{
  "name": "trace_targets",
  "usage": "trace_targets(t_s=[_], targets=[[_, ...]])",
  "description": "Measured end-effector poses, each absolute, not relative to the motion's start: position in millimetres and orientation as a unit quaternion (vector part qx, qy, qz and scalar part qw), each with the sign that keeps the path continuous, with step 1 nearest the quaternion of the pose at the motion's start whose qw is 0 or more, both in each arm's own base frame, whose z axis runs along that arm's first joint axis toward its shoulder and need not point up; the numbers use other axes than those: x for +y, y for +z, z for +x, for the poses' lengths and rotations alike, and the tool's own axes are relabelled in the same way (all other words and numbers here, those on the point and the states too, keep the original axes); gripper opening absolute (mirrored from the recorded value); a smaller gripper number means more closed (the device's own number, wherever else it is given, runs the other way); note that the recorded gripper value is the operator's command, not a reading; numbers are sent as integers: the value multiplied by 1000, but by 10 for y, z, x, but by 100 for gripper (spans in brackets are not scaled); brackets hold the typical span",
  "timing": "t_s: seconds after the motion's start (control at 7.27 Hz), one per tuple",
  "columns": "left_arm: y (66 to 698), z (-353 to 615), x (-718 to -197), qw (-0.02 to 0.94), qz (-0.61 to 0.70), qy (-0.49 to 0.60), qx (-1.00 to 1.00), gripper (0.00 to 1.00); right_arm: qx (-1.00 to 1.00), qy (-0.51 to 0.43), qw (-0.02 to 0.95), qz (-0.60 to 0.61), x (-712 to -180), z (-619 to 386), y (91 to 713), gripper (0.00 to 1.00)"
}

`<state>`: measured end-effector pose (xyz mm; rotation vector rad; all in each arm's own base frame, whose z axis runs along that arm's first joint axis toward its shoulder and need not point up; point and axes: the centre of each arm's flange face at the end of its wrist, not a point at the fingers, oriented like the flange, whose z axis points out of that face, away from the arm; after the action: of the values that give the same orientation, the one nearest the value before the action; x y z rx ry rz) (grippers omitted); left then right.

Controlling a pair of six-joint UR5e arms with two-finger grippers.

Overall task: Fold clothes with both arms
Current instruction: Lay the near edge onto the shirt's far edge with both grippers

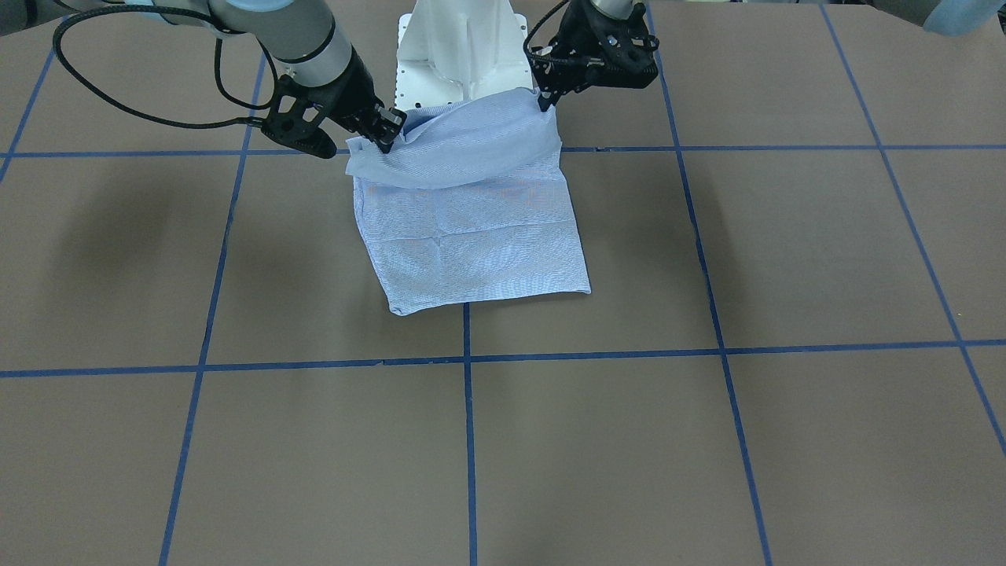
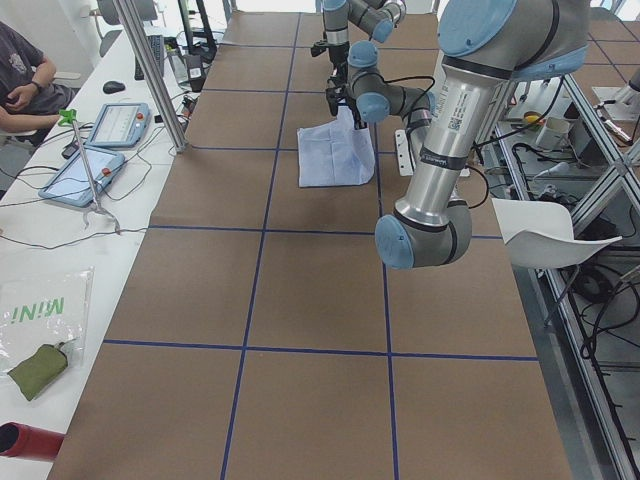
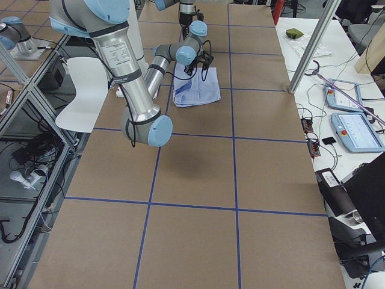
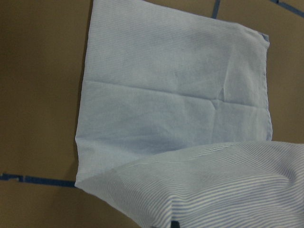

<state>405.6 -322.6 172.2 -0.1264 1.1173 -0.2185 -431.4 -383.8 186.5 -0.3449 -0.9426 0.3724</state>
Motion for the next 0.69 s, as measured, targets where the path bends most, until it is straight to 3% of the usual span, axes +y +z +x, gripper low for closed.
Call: trace_targets(t_s=[0.69], targets=[[2099,4272,-3705,844,-51,-130,519,0,-433,167,875,-138,-4393,-4940,1761,0]])
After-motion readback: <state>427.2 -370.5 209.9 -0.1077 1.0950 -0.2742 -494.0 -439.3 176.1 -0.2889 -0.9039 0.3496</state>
